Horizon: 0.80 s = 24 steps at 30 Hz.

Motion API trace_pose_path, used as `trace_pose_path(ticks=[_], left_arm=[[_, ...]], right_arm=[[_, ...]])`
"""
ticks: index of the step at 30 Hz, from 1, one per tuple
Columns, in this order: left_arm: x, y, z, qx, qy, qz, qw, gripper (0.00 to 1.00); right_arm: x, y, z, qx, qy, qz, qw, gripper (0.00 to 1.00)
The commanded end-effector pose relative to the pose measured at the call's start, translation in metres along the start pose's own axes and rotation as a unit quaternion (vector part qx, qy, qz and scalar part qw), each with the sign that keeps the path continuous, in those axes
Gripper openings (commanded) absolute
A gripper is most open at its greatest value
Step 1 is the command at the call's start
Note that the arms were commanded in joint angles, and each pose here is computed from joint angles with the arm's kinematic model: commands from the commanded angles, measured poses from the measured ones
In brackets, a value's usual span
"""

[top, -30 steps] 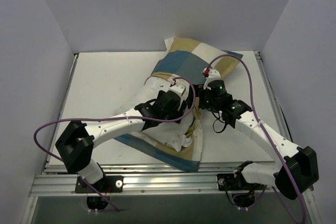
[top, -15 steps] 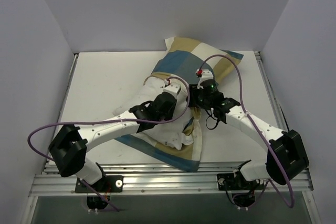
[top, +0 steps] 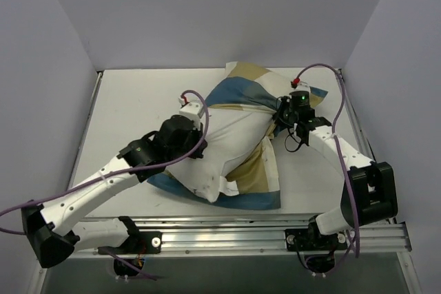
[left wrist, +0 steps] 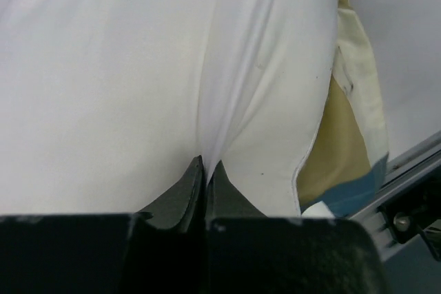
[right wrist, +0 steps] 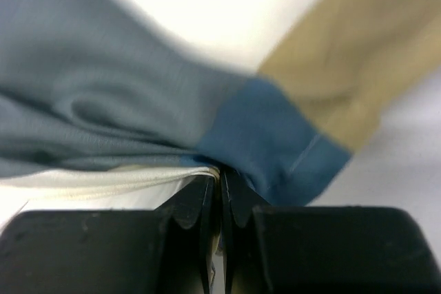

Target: Remove the pillowcase from the pillow

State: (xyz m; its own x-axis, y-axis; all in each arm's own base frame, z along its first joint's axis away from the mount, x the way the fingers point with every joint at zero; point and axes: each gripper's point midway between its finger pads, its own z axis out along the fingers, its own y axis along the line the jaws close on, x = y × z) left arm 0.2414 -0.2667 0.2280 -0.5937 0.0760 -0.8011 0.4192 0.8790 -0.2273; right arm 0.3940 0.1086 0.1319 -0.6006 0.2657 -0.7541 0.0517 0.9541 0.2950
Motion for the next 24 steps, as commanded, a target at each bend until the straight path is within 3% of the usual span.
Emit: trace_pose_path(ticks=[1,6,10,16,19,20,22,23,24], left_arm=[[-0.006,0.048,-0.066,-0.050,0.006,-0.032,0.998,0.02],[-0.005,0.064,-0.102,-0.053,-0.013,-0.041,0.998,0.02],[0.004,0.066,-0.109,-0.050,0.004,-0.036,0.998,0.02],[0.032,0.053,-0.096,-0.013,0.046,-0.061,0.997,0.02],[0.049,0.031,-0.084,0.044,0.076,-0.081,0.993,0.48],[0.053,0.030,-0.080,0.046,0.079,-0.086,0.992,0.77],[0.049,0.022,-0.080,0.064,0.082,-0.089,0.991,0.93],[0.046,0.021,-0.080,0.064,0.080,-0.090,0.991,0.97],[0.036,0.017,-0.081,0.067,0.074,-0.089,0.991,0.94]], right_arm=[[-0.038,-0.102,0.007,0.169,-0.050,0.062,0.982,0.00],[-0.045,-0.143,0.010,0.203,-0.049,0.107,0.972,0.00],[-0.048,-0.149,0.008,0.214,-0.041,0.114,0.969,0.00],[-0.050,-0.096,-0.025,0.098,-0.028,0.095,0.990,0.00],[-0.043,-0.055,-0.049,0.026,-0.027,0.070,0.997,0.20],[-0.038,-0.040,-0.056,0.004,-0.023,0.058,0.998,0.34],[-0.034,-0.026,-0.073,-0.019,-0.027,0.046,0.998,0.47],[-0.032,-0.020,-0.078,-0.029,-0.027,0.041,0.998,0.58],[-0.028,-0.013,-0.083,-0.045,-0.024,0.036,0.998,0.63]])
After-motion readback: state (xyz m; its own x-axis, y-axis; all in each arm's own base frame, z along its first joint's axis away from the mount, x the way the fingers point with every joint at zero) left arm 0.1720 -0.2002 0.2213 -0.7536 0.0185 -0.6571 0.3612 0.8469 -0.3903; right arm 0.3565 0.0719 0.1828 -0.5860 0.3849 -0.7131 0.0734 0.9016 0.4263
